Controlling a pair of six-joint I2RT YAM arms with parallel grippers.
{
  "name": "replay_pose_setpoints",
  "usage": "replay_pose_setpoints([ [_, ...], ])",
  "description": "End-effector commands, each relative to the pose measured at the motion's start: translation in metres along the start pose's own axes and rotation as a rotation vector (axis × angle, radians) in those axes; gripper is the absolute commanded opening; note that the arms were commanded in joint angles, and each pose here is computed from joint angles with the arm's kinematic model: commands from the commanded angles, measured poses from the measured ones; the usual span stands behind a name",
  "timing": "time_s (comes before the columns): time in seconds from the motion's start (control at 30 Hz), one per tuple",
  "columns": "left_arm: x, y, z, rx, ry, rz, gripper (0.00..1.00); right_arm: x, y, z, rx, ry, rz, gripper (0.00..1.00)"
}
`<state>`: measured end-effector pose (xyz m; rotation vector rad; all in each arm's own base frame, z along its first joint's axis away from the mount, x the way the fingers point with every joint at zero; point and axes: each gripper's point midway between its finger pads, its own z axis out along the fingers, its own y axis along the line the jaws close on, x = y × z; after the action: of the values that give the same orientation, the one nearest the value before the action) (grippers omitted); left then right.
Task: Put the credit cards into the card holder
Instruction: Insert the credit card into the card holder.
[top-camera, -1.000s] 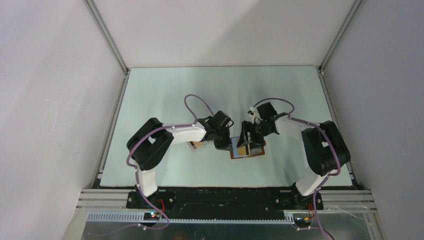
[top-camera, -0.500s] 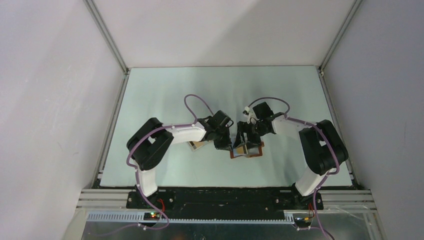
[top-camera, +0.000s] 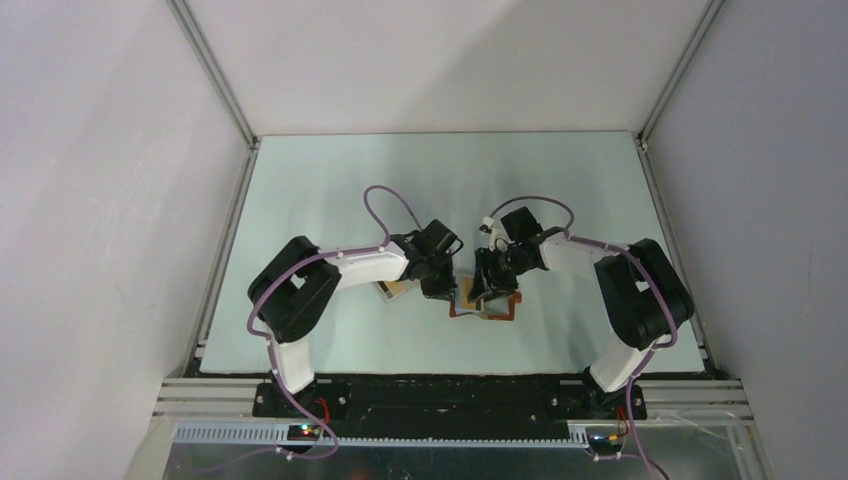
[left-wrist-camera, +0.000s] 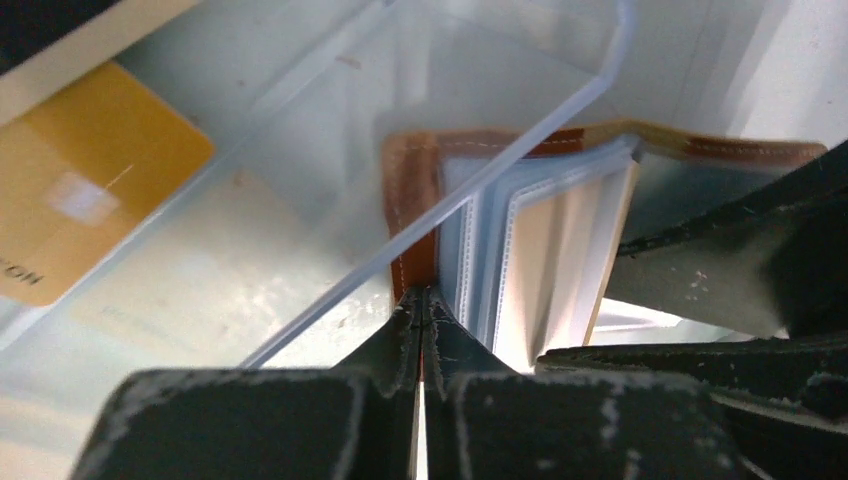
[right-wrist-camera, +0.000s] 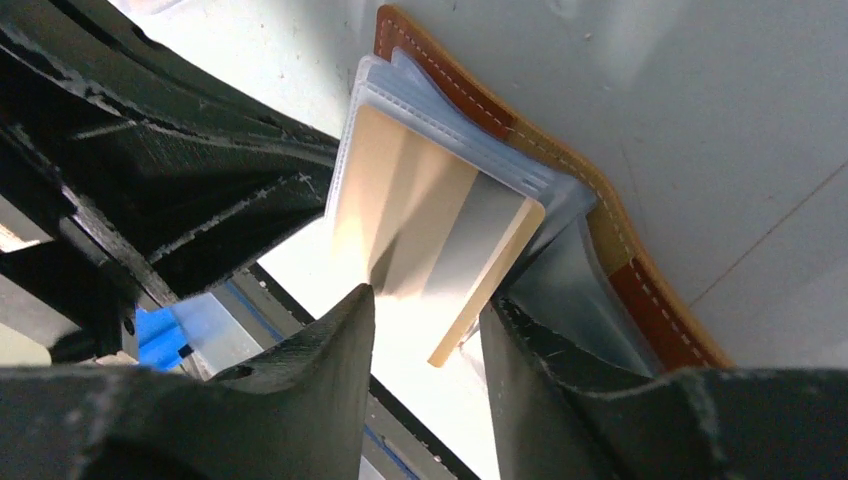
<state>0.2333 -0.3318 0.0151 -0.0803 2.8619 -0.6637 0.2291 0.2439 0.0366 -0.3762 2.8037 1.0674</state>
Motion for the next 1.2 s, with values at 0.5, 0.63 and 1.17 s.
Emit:
replay_pose_setpoints([
  [0.5, 0.006, 0.042, -0.029, -0.184, -0.007, 0.059, 0.03, -0.007, 0.047, -0.003, -0.145, -0.026, -0.031, 0.54],
  [0.63, 0.004, 0.041, -0.041, -0.159, -0.027, 0.035, 0.13, -0.002, 0.04, -0.008, -0.086, -0.024, -0.016, 0.6],
  [1.17, -0.016, 0.008, -0.067, 0.008, -0.074, 0.04, 0.37, 0.002, 0.035, -0.004, -0.072, -0.001, 0.022, 0.54],
])
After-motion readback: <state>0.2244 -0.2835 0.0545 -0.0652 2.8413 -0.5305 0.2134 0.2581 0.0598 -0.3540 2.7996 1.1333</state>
